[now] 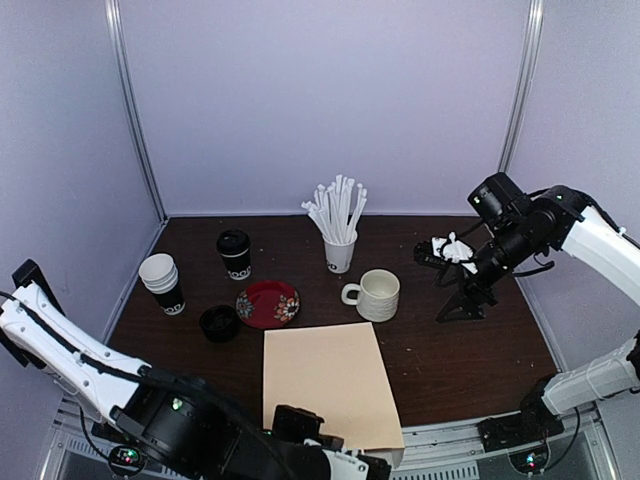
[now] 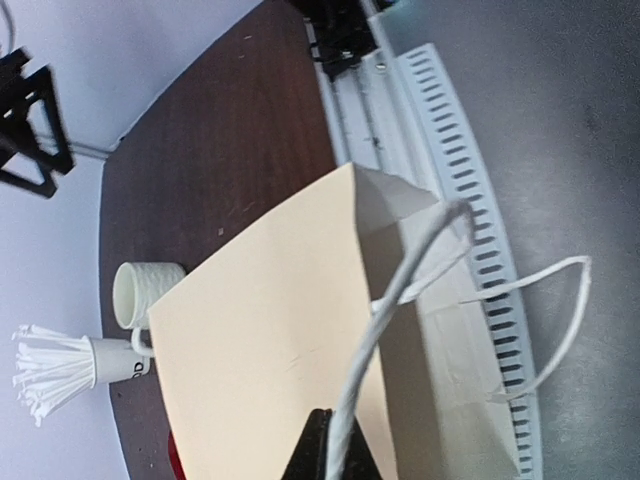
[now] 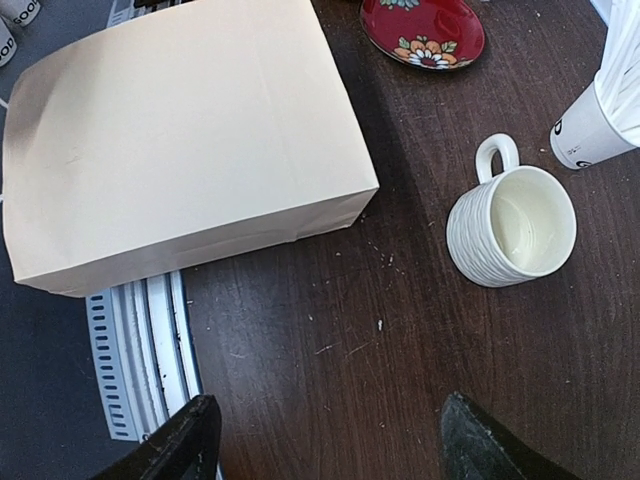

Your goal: Pack the takeout coffee

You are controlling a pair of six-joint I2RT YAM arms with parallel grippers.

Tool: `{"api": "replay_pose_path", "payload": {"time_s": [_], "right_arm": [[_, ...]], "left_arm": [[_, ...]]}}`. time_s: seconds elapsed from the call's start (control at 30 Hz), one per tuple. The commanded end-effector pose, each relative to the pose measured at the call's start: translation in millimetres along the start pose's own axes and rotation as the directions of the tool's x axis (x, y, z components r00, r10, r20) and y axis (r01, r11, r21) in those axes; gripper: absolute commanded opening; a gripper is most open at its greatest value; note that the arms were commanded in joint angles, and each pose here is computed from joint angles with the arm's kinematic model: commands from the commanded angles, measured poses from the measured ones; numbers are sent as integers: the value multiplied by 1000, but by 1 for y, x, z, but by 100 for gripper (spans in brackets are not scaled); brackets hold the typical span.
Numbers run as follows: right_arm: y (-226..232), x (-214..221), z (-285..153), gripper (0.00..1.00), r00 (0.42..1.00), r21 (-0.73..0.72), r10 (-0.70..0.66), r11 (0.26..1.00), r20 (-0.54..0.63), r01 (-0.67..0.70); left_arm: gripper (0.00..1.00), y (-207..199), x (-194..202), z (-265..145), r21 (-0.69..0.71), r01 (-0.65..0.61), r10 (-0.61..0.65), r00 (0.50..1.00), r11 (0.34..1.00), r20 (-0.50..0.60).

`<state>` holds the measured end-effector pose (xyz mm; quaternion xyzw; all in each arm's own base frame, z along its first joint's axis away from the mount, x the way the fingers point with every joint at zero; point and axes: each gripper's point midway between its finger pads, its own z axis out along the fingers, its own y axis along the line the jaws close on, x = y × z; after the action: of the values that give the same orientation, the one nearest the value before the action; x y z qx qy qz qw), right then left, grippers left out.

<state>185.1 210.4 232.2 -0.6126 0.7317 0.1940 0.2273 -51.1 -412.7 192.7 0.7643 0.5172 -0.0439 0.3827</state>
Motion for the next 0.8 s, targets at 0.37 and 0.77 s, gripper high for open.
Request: {"api": "replay_pose_path", "payload": {"time_s": [0.37, 0.77], "right_arm": [[-7, -15, -9, 79, 998, 41, -4, 999, 63, 2], [76, -61, -54, 79, 964, -152, -172, 967, 201, 204]], "left_arm": [[0, 187, 55, -26, -226, 355, -336, 934, 907, 119], [0, 261, 101, 18, -142, 601, -592, 799, 787, 103]]}}
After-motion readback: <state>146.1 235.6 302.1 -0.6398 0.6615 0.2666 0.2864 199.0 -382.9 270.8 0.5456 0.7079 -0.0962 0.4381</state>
